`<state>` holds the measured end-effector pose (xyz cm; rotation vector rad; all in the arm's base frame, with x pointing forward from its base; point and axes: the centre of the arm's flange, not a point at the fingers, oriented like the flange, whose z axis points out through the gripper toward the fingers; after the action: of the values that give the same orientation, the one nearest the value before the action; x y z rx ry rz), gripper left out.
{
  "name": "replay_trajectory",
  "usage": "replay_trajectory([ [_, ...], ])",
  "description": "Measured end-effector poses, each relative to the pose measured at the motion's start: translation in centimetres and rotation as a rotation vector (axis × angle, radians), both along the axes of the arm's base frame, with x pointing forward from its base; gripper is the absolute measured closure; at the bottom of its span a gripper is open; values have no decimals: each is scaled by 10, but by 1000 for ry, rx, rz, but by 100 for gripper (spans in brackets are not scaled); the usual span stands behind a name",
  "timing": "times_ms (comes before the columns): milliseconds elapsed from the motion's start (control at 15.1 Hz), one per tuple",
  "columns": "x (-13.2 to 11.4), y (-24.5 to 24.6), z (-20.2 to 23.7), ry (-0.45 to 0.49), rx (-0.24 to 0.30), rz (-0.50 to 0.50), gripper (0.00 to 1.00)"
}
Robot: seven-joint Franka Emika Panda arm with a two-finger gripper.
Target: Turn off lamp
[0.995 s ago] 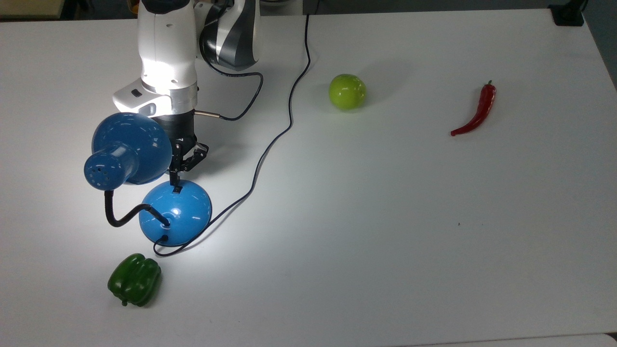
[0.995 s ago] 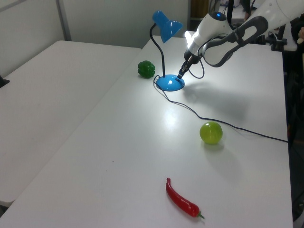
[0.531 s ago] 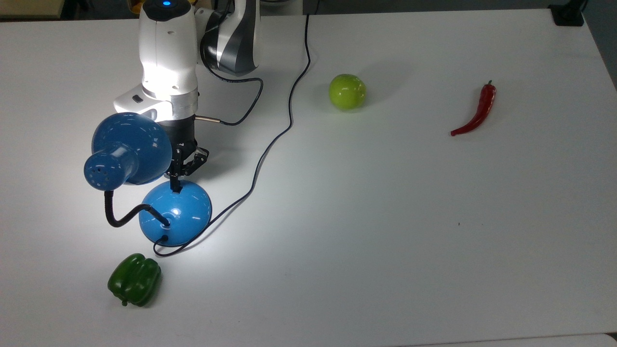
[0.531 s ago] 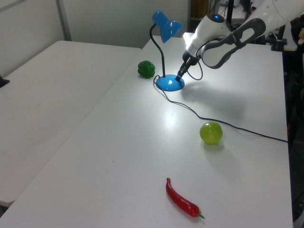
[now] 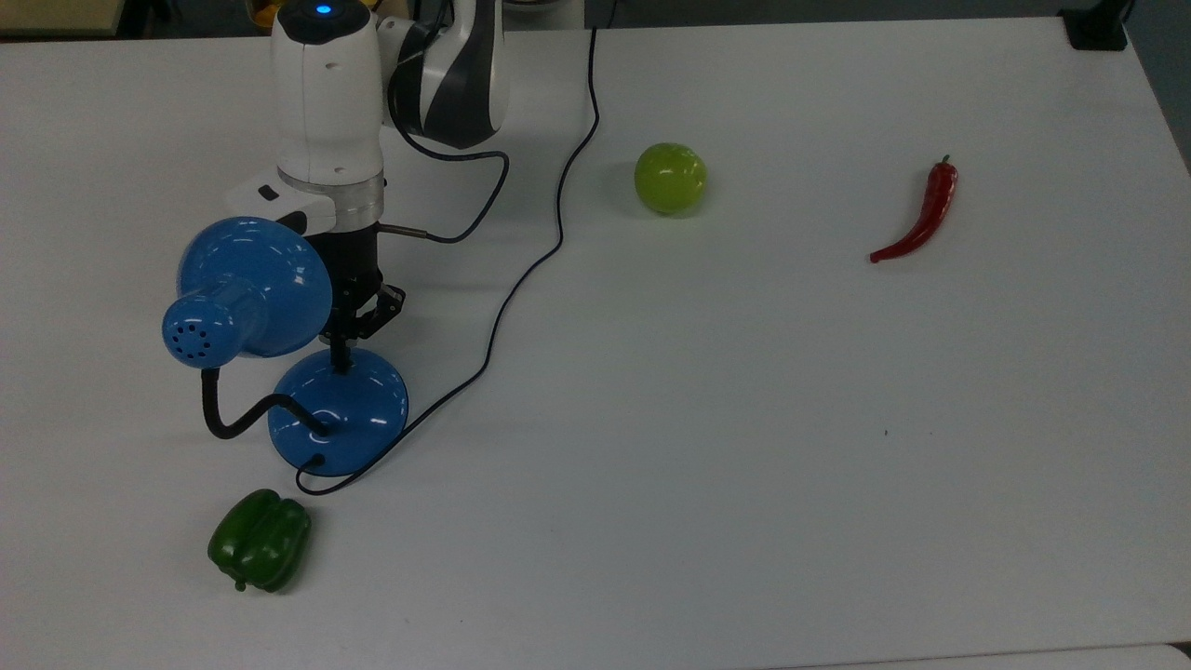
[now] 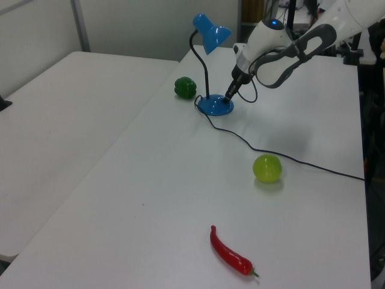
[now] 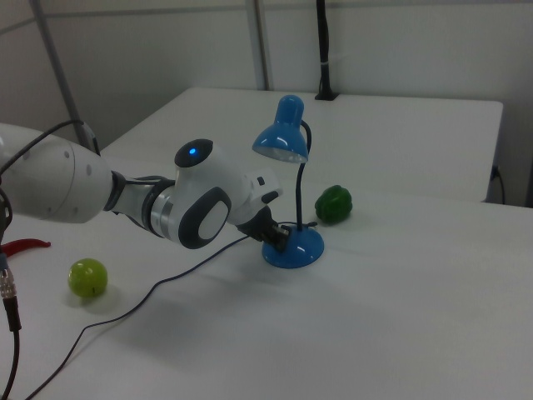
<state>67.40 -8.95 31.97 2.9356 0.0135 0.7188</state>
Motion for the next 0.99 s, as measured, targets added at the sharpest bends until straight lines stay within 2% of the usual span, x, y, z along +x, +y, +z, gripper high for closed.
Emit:
replay_trajectory([
  [464, -8, -1, -3, 28, 4, -1, 99],
  [663, -22, -1, 7, 174, 24, 0, 99],
  [862, -43, 3, 49, 314, 20, 18, 95],
  [995, -59, 5, 71, 391, 33, 18, 80],
])
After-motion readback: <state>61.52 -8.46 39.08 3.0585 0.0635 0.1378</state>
